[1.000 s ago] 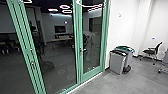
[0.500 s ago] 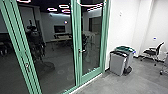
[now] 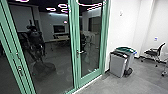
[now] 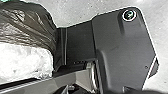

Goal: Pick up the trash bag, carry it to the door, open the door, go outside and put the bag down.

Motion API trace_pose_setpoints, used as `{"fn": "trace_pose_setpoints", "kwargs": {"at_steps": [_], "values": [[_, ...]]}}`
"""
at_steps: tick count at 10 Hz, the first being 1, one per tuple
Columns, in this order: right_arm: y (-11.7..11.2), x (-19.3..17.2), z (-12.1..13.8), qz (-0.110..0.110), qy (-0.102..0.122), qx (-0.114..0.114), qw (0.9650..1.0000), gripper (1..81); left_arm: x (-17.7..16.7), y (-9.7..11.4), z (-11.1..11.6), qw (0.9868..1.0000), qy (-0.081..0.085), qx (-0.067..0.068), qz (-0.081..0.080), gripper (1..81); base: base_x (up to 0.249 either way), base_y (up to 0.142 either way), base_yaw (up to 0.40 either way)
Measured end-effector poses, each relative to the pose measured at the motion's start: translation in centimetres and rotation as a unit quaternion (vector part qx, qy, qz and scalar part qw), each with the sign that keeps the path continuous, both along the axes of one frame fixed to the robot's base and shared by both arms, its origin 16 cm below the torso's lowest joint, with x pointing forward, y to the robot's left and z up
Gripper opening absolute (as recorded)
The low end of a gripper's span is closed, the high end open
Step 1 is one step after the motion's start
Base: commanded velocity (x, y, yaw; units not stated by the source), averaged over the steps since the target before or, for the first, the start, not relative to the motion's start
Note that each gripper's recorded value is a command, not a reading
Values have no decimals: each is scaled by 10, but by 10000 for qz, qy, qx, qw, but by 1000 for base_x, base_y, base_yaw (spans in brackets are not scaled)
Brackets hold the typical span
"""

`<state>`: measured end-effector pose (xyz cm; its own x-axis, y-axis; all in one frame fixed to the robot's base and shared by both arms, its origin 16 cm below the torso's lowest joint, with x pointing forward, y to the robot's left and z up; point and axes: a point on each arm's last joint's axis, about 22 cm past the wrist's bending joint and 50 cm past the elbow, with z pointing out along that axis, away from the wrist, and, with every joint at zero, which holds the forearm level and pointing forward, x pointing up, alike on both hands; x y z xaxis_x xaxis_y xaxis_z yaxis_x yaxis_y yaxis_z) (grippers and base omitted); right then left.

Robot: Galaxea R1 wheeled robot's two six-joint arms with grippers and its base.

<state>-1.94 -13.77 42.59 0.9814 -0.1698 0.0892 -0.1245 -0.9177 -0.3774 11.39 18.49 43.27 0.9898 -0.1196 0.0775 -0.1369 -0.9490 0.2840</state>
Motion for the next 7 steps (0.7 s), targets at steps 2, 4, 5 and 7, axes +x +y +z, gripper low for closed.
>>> {"fn": "trace_pose_setpoints", "kwargs": {"at_steps": [2, 4, 5, 7], "values": [[0, 0, 0, 2, -1, 2, 10000, 811, 0, 0, 0, 10000, -3, 2, -1, 10, 152, -88, 0], [0, 0, 0, 0, 0, 2, 10000, 811, 0, 0, 0, 10000, -3, 0, -1, 10, 152, -86, 0], [1, 0, 0, 0, -1, 4, 10000, 811, 0, 0, 0, 10000, -3, 0, -1, 10, 152, -86, 0], [0, 0, 0, -1, -2, 2, 10000, 811, 0, 0, 0, 10000, -4, 0, -1, 10, 152, -85, 0]]}}
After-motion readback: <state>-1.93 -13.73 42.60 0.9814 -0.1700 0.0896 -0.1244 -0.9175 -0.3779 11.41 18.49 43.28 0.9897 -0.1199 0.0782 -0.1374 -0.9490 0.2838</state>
